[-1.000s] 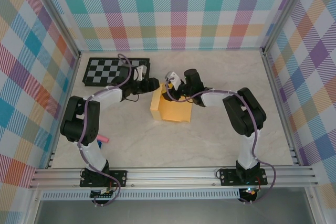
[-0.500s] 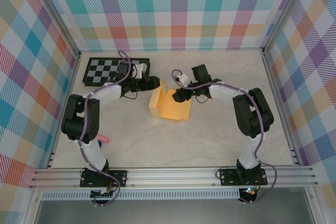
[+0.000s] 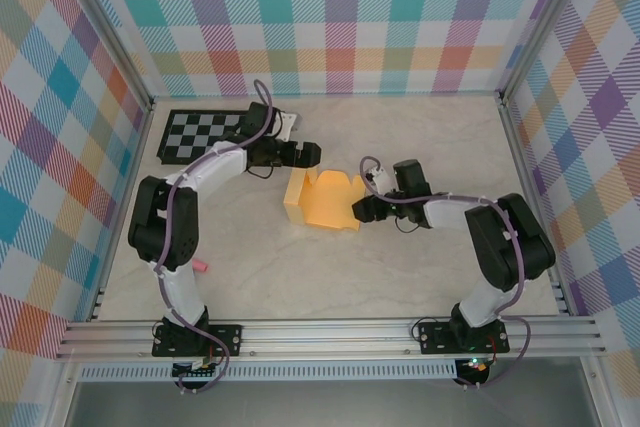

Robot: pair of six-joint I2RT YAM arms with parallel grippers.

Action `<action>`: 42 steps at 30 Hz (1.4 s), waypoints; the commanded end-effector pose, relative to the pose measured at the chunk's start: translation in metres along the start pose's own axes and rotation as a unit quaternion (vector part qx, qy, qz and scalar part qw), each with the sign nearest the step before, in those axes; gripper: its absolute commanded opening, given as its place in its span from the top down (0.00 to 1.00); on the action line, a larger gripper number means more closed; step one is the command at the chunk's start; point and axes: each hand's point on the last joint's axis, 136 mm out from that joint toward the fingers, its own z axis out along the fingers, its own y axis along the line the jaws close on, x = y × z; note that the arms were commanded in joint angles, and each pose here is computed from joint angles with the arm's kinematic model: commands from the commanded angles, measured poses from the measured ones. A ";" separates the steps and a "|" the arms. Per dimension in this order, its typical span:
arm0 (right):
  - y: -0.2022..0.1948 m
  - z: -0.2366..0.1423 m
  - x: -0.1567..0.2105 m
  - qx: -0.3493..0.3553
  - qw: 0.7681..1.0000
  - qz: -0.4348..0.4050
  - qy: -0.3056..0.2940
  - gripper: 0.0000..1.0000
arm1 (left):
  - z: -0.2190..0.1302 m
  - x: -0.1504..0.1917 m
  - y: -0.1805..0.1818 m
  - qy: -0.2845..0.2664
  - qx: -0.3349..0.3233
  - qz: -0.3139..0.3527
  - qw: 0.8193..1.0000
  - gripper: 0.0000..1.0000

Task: Fold the paper box

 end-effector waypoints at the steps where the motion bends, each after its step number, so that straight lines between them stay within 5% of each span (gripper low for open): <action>1: 0.004 -0.005 -0.017 0.005 0.999 -0.001 -0.040 0.44 | 0.010 0.015 -0.006 0.047 -0.015 0.038 0.998 0.00; 13: 0.021 -0.009 -0.013 0.038 0.989 -0.047 -0.134 0.42 | 0.019 0.040 -0.001 0.101 -0.055 0.101 0.988 0.05; 31: 0.045 -0.003 -0.020 -0.004 0.979 -0.144 -0.142 0.42 | 0.008 0.077 -0.039 0.151 0.062 0.232 0.959 0.19; 42: 0.057 -0.008 -0.021 -0.021 0.968 -0.220 -0.120 0.44 | -0.004 0.099 -0.076 0.147 0.187 0.248 0.939 0.23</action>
